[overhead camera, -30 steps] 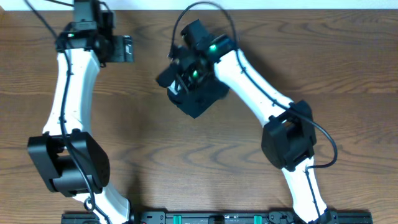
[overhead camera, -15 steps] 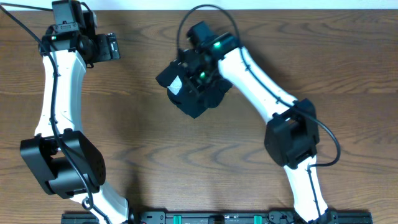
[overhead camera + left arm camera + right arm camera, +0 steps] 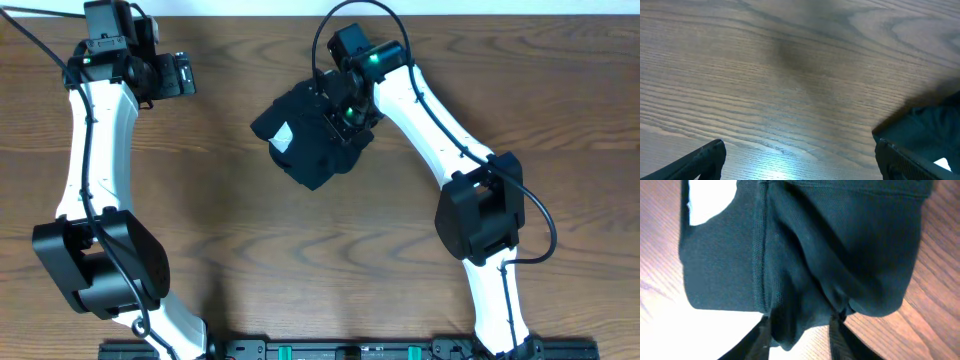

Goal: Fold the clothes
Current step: 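Grasp the folded black shirt bundle with the right gripper and lift it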

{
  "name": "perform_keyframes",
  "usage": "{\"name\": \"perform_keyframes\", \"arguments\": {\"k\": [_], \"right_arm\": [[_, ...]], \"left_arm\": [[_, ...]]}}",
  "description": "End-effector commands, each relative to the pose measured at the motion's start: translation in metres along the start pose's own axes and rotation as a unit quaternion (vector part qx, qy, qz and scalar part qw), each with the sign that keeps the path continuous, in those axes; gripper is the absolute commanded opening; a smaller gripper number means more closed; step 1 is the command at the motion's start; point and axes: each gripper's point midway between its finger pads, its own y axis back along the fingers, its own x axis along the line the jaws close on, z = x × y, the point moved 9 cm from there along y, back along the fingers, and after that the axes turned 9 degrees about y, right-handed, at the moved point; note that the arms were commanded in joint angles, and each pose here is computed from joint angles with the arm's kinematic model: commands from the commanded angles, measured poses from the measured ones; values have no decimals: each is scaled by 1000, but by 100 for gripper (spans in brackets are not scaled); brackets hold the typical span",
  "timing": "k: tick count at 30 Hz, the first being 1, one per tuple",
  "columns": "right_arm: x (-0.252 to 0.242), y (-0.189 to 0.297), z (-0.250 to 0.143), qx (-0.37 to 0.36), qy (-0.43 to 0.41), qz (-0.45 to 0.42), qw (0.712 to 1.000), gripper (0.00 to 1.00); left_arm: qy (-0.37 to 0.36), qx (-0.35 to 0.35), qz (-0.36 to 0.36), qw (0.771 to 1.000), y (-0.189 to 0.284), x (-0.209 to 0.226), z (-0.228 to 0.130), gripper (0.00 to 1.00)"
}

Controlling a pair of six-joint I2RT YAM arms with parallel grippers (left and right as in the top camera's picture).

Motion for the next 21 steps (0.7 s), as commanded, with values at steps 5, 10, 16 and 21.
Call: {"name": "perform_keyframes", "arguments": {"k": [5, 10, 16, 21], "right_arm": [[1, -11, -3, 3, 13, -7, 1000, 29], [9, -21, -7, 10, 17, 11, 1000, 17], [30, -12, -10, 17, 24, 53, 998, 1], [53, -6, -22, 61, 45, 71, 995, 1]], "left_arm": [[8, 10, -2, 1000, -5, 0, -3, 96], [8, 11, -2, 1000, -5, 0, -3, 96], [8, 11, -2, 1000, -5, 0, -3, 96], [8, 10, -2, 1000, -5, 0, -3, 96]]}}
